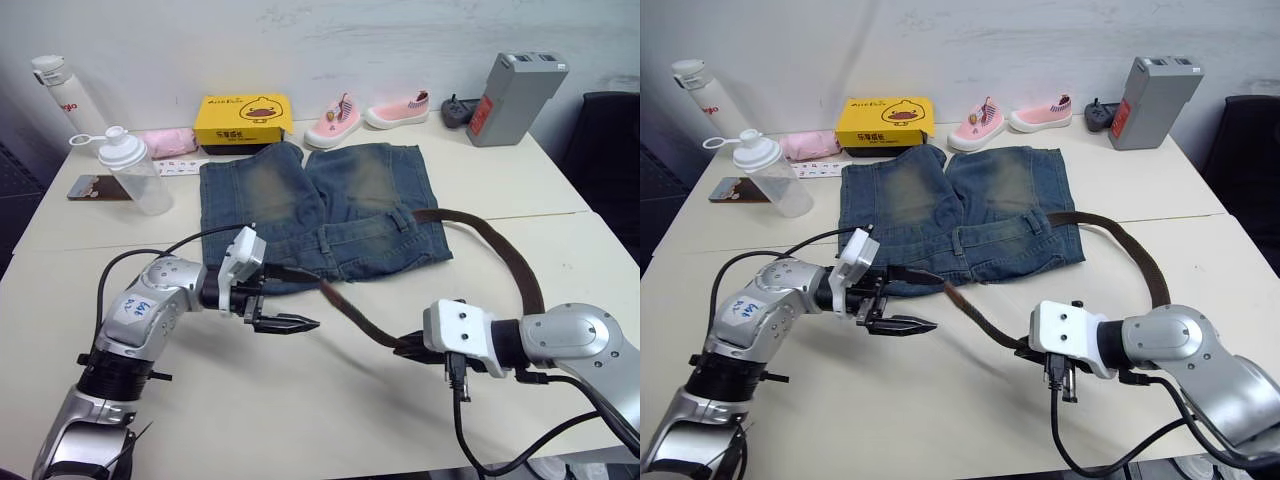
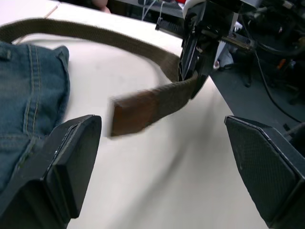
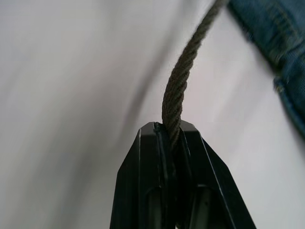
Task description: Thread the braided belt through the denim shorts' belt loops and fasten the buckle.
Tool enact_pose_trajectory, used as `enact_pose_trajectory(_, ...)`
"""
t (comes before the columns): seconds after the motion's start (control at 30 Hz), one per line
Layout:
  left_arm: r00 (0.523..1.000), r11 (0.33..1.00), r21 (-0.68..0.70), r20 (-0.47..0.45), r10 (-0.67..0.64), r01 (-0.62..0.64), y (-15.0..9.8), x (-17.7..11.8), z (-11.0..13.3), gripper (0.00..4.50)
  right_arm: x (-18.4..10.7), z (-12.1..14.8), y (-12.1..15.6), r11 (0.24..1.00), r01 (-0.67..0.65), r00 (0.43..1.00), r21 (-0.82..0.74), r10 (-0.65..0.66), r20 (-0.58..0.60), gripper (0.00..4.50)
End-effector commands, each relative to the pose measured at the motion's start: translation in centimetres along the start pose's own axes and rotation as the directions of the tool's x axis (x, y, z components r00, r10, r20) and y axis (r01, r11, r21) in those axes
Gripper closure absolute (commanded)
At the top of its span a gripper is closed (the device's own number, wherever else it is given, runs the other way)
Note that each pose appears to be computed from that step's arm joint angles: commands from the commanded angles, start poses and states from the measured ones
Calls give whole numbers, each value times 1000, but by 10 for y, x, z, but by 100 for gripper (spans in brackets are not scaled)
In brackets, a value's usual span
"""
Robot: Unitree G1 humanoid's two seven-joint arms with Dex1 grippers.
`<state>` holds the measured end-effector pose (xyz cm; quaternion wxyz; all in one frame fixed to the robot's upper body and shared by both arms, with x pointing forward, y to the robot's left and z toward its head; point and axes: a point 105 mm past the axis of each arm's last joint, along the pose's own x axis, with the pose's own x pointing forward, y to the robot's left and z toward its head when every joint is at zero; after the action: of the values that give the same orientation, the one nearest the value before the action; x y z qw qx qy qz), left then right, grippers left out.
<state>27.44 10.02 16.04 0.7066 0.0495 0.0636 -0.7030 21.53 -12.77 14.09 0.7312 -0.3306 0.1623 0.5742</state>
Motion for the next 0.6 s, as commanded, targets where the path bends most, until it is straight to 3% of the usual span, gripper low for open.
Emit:
enact_pose_trajectory(0.03, 1000, 999, 52, -13, 12, -11, 3, -13, 8, 0, -8, 6, 1, 999, 18, 1000, -38, -18, 2, 446)
enact_pose_trajectory(0.57, 997, 997, 13, 20, -79, 79, -7, 11, 2, 0, -8, 15, 6, 999, 7, 1000, -45, -6, 24, 446)
enact_pose_trajectory(0.6, 996, 997, 5, 30, -80, 80, -7, 12, 3, 25, -8, 15, 6, 999, 9, 1000, -44, -8, 24, 449)
